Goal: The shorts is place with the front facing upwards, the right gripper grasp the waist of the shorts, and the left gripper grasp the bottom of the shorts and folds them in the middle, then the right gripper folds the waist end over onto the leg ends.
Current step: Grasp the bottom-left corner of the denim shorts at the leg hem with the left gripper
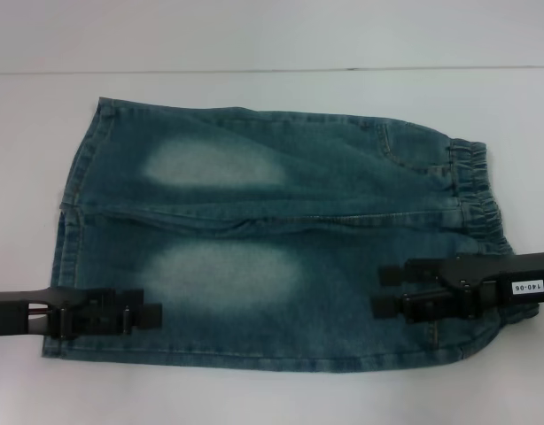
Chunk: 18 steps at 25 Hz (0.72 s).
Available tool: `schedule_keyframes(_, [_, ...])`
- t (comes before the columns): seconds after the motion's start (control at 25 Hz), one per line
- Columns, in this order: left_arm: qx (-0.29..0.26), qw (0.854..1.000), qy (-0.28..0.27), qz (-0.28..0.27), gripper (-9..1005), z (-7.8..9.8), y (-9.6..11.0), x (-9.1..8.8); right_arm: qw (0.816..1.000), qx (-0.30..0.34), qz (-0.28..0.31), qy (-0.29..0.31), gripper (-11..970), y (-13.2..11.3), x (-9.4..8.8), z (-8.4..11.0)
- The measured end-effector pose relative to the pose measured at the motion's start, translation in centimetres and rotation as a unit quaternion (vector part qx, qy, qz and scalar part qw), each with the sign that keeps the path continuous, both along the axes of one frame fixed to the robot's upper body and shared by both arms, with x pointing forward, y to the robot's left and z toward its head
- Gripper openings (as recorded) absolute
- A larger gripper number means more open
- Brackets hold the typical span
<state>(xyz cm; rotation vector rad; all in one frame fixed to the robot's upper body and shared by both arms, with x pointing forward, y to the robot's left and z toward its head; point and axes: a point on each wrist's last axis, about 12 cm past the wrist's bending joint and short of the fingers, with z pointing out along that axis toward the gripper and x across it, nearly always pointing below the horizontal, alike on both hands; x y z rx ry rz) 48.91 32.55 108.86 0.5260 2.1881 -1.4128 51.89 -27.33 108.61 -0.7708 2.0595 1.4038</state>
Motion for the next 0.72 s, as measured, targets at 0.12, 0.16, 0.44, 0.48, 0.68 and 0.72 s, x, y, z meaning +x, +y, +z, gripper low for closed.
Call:
schedule_keyframes(0.12, [0.001, 1.000, 0.001, 0.001, 933, -0.04, -0.01, 0.03, 1.000, 0.000, 0.000, 0.001, 944, -0.01, -0.03, -0.02])
schedule_keyframes(0.16, [0.001, 1.000, 0.002, 0.001, 933, -0.04, -0.01, 0.03, 1.000, 0.000, 0.000, 0.001, 944, -0.02, -0.03, -0.02])
schedule_keyframes(0.44, [0.002, 1.000, 0.003, 0.003, 933, -0.06, -0.02, 0.09, 1.000, 0.000, 0.000, 0.001, 944, -0.03, -0.03, -0.02])
schedule_keyframes(0.48, [0.001, 1.000, 0.003, 0.003, 933, -0.05, -0.03, 0.10, 1.000, 0.000, -0.001, 0.001, 944, -0.06, -0.02, -0.01])
schedule_keyframes(0.68, [0.001, 1.000, 0.005, 0.004, 932, -0.05, -0.03, 0.10, 1.000, -0.001, 0.000, 0.002, 944, -0.06, 0.05, 0.07])
schedule_keyframes(0.72, [0.001, 1.000, 0.006, 0.004, 932, -0.05, -0.01, 0.09, 1.000, -0.001, 0.000, 0.002, 945, -0.06, 0.06, 0.07])
